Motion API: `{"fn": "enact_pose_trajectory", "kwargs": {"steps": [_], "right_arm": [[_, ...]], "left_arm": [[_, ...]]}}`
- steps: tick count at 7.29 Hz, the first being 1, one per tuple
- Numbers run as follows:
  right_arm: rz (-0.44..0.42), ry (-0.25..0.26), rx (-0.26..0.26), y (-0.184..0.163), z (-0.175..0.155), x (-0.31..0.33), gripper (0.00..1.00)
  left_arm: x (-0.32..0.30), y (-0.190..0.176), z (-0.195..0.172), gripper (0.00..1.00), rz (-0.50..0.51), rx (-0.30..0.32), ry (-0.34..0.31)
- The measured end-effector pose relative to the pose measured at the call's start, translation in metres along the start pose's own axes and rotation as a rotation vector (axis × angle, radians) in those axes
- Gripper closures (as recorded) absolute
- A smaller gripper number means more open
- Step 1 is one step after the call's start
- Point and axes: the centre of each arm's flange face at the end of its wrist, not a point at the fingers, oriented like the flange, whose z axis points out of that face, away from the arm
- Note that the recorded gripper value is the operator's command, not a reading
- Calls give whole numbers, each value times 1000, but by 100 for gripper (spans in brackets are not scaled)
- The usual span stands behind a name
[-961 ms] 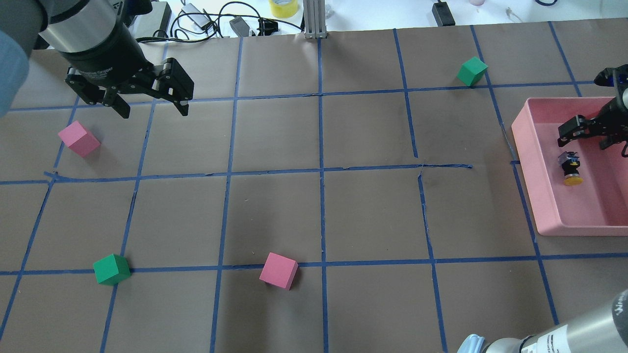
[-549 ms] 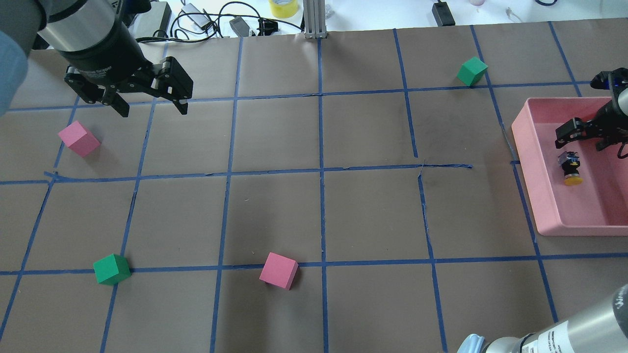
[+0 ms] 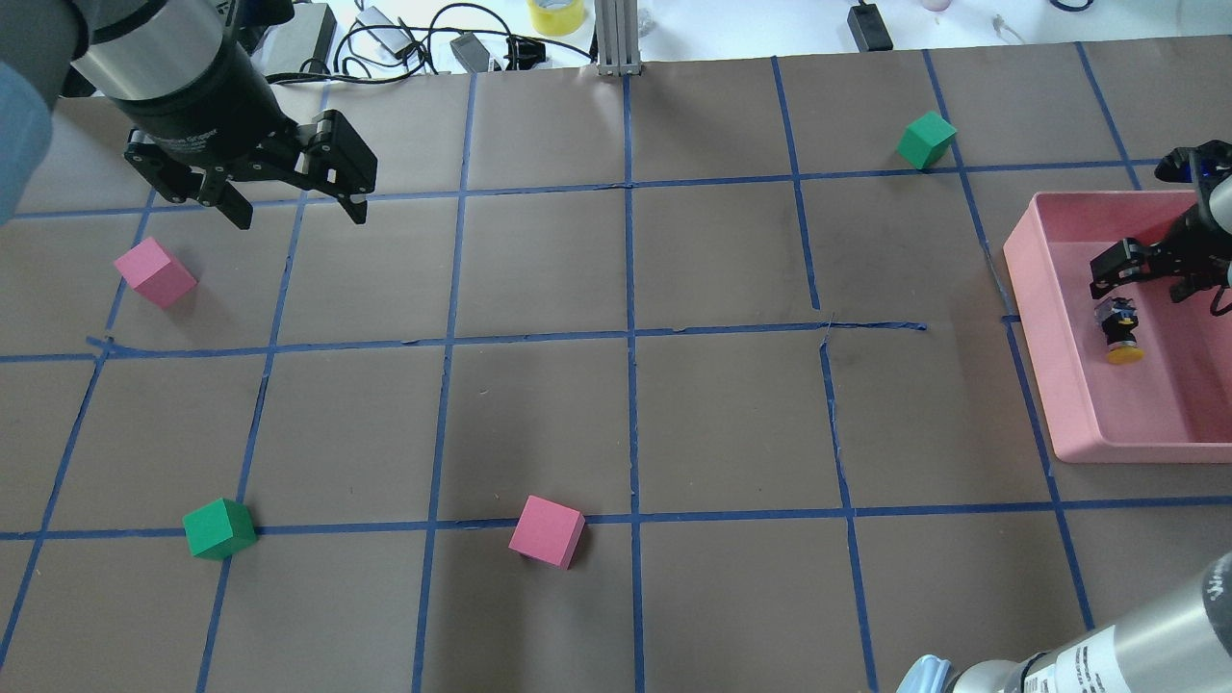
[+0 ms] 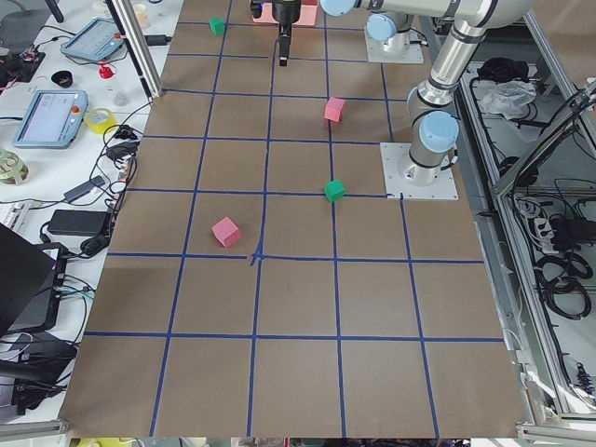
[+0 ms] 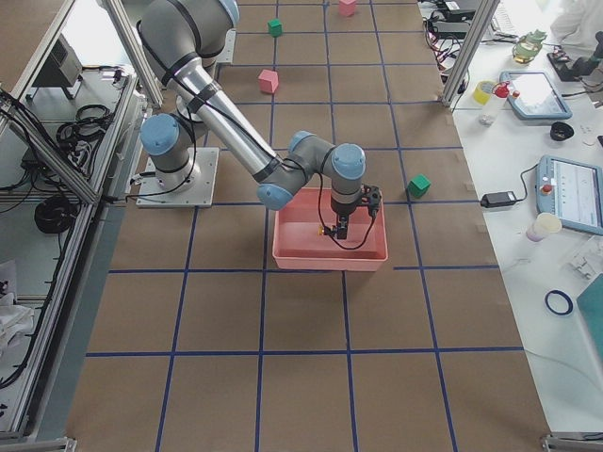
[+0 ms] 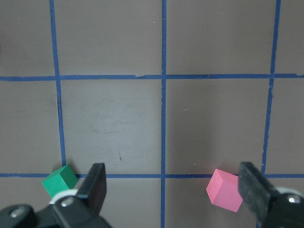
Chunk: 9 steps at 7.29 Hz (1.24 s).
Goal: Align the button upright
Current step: 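Lower the right gripper into the tray onto the button switch, then close the right gripper on the button switch body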
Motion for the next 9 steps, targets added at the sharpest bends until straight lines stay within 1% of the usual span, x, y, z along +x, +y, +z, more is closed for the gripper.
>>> {"fn": "enact_pose_trajectory", "kwargs": {"steps": [3, 7, 8, 9], "right_arm": [[0, -15, -44, 9, 20, -4, 0], [0, -19, -55, 12, 25, -5, 0], [-3, -21, -58, 13, 26, -6, 2], [-11, -24, -63, 14, 27, -6, 9]], "left_arm": [[0, 0, 1, 0, 3, -1, -3], [-1, 0, 1, 0, 4, -1, -6], [-1, 1, 0, 0, 3, -1, -8], [-2, 1, 0, 0, 3, -2, -10]]}}
